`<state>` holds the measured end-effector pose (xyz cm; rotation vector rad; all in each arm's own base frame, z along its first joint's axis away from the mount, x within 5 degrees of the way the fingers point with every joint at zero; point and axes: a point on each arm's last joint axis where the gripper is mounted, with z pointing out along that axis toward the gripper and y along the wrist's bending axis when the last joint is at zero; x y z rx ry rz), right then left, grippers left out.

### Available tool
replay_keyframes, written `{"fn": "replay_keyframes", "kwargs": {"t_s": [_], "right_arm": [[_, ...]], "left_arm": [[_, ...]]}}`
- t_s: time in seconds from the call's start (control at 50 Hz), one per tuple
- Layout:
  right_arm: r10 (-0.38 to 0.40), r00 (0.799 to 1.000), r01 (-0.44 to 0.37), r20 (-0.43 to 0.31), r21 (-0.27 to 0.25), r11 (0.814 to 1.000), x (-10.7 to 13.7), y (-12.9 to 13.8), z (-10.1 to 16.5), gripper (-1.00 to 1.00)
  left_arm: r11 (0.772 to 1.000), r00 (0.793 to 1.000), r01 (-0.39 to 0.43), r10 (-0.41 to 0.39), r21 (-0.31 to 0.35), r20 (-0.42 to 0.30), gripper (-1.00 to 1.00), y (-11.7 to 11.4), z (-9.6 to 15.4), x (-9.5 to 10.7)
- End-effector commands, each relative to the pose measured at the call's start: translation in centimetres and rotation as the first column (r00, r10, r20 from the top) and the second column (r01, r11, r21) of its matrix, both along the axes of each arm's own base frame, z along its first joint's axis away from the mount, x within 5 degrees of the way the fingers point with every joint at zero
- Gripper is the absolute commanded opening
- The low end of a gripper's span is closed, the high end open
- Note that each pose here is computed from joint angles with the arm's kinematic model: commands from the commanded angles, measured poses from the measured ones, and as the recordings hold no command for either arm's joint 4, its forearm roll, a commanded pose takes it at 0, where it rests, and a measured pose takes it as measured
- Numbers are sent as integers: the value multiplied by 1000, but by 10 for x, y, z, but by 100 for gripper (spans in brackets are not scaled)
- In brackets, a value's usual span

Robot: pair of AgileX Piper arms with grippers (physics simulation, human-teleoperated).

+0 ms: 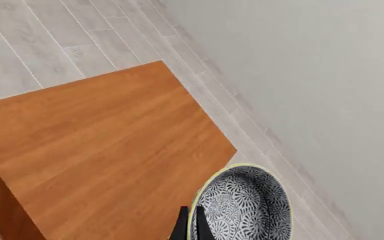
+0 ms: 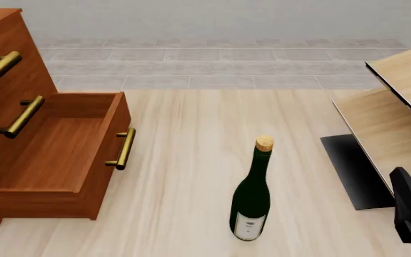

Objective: Put the bowl on top of the cabinet.

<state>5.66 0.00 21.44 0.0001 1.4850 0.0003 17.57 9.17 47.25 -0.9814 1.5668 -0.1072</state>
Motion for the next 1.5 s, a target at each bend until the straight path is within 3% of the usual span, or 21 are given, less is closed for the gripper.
{"fn": "replay_keyframes", "kwargs": {"t_s": [0.02, 0.28, 0.32, 0.64, 1.04, 1.5], "right_arm": [[0, 1000, 0, 0, 0, 1000, 0, 0, 0, 100], [0, 1000, 0, 0, 0, 1000, 0, 0, 0, 100], [0, 1000, 0, 0, 0, 1000, 0, 0, 0, 100], [0, 1000, 0, 0, 0, 1000, 0, 0, 0, 100], [0, 1000, 0, 0, 0, 1000, 0, 0, 0, 100], [0, 1000, 0, 0, 0, 1000, 0, 0, 0, 100]], "left_arm": [[997, 997, -69, 68, -29, -19, -100, 15, -4, 0], [992, 993, -114, 113, -45, -36, -100, 28, -8, 3], [992, 994, -96, 92, -76, -56, -100, 25, -15, 9], [983, 985, -166, 161, -77, -68, -100, 45, -18, 10], [978, 975, -189, 177, -86, -135, -100, 64, -38, 24], [980, 971, -187, 173, -72, -163, -100, 73, -49, 32]]}}
